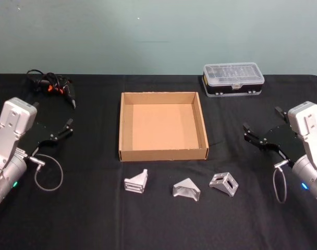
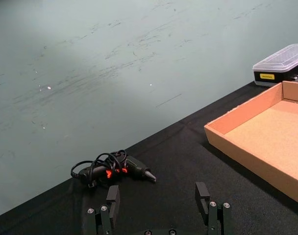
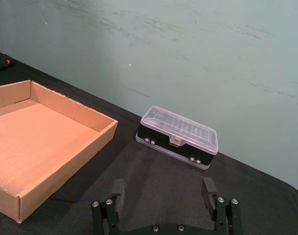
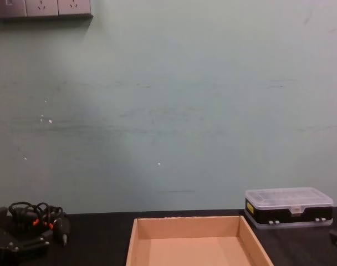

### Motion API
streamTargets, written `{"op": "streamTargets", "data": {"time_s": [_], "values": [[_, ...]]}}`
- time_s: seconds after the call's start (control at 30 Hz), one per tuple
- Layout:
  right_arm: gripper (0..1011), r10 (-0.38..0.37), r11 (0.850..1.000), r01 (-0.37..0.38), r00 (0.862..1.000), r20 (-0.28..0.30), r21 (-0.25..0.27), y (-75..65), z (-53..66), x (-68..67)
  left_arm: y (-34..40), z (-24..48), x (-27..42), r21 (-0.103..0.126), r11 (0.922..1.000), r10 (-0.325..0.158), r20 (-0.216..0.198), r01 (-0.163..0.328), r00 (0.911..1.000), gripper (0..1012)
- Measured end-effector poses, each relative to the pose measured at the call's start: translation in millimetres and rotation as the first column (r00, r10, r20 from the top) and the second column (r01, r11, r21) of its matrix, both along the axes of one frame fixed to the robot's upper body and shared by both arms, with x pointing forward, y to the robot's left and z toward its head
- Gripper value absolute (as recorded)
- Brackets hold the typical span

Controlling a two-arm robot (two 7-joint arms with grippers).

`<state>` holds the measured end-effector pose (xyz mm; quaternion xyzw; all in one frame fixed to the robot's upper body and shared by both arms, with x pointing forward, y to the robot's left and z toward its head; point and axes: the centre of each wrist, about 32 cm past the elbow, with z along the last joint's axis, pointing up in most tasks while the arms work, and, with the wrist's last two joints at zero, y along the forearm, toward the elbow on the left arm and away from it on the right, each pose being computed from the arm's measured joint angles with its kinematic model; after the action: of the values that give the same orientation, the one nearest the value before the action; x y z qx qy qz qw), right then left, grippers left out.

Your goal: Use one hand to pick up the angle iron from the table and place it into the box.

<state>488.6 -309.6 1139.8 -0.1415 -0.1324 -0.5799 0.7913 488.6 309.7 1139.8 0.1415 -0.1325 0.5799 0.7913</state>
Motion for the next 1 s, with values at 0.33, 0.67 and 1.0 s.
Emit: {"op": "streamTargets", "data": {"time_s": [0.33,0.67,1.0], "values": [[1004,0.097,0.995,-0.098,0.994,-0.04,-0.012,-0.3,21.1,-24.6,0.0,0.0,0.0,0.0,1.0,0.0,0.0,0.0,1.0,1011],[1004,0.275,0.961,-0.276,0.937,-0.215,0.027,3.6,51.9,-54.5,0.0,0.0,0.0,0.0,1.0,0.0,0.0,0.0,1.0,1011],[1004,0.318,0.944,-0.326,0.859,-0.402,0.05,8.4,55.8,-50.5,0.0,0.0,0.0,0.0,1.0,0.0,0.0,0.0,1.0,1011]]}}
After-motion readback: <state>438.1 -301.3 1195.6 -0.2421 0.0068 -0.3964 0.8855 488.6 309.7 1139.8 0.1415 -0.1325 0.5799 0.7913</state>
